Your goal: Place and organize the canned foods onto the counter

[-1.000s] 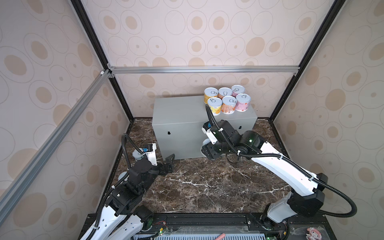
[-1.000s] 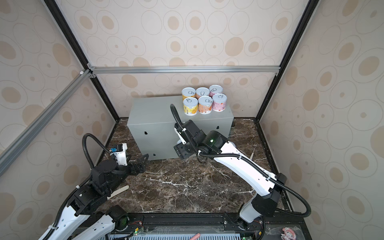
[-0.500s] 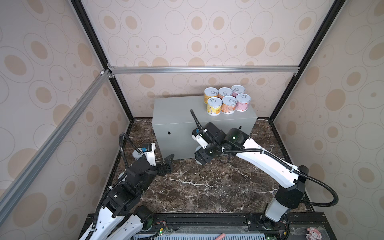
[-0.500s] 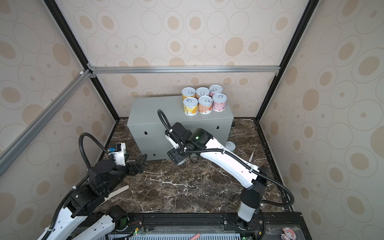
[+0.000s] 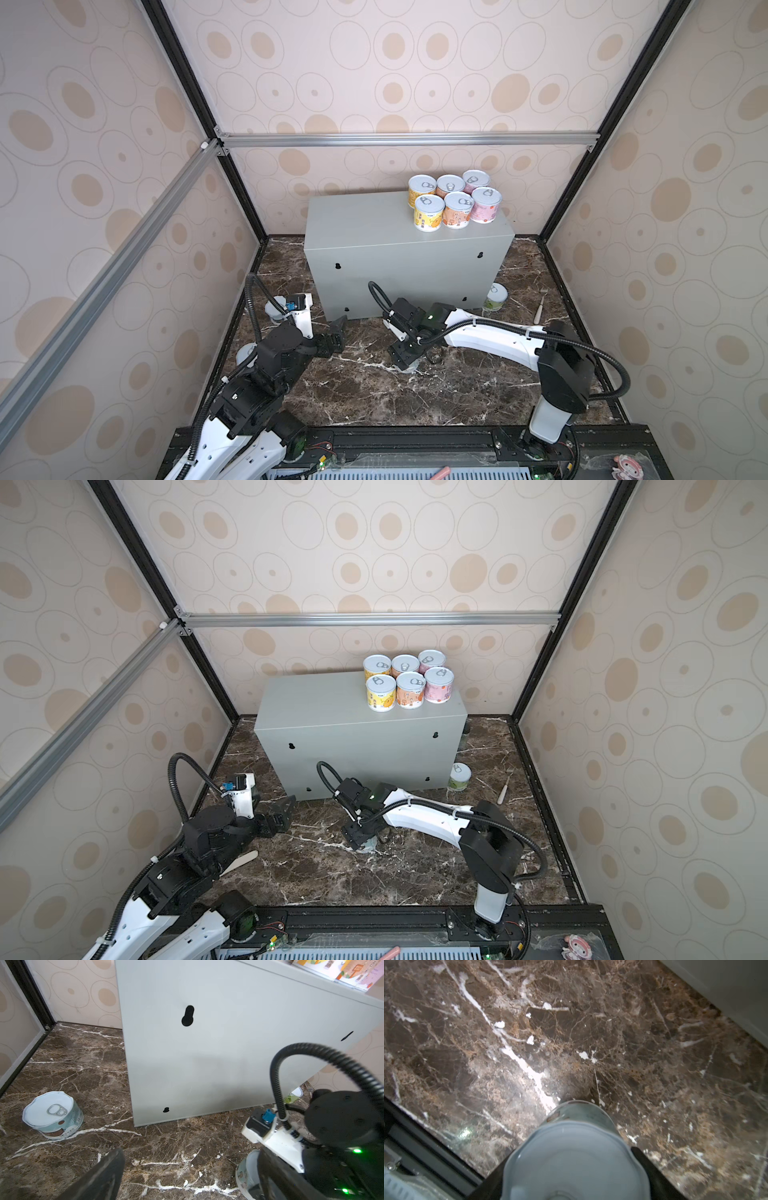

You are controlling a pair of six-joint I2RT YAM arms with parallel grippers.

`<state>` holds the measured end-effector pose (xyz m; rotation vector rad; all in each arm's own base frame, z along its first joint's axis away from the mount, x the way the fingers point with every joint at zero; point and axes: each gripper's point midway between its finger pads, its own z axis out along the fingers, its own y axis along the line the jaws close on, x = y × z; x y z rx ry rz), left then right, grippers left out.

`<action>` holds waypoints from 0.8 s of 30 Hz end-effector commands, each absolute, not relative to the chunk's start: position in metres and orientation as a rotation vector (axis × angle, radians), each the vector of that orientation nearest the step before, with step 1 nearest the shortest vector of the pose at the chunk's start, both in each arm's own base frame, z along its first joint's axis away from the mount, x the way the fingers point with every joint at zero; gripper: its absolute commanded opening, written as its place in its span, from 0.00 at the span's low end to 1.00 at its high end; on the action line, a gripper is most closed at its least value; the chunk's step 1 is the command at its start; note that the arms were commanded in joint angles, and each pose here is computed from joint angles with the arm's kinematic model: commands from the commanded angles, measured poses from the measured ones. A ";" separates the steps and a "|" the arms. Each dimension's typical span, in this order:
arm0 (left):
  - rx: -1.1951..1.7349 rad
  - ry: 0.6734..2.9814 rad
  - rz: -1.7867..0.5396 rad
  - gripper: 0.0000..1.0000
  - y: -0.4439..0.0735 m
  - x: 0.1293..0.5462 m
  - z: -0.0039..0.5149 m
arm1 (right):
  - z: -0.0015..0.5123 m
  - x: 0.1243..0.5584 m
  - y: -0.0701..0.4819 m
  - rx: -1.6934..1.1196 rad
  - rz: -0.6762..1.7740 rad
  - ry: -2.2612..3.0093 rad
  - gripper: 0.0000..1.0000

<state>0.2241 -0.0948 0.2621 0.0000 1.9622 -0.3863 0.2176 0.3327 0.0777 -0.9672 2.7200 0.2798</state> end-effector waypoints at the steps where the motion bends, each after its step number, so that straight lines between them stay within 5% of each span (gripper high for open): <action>1: -0.022 1.948 -0.415 0.99 -0.096 0.224 0.265 | 0.069 0.227 0.358 -0.937 0.367 2.680 0.63; 15: -0.030 1.949 -0.405 0.99 -0.096 0.225 0.267 | 0.056 0.227 0.357 -0.956 0.407 2.595 0.94; 24: -0.036 1.961 -0.406 0.99 -0.097 0.228 0.264 | 0.056 0.213 0.353 -0.884 0.593 2.315 0.99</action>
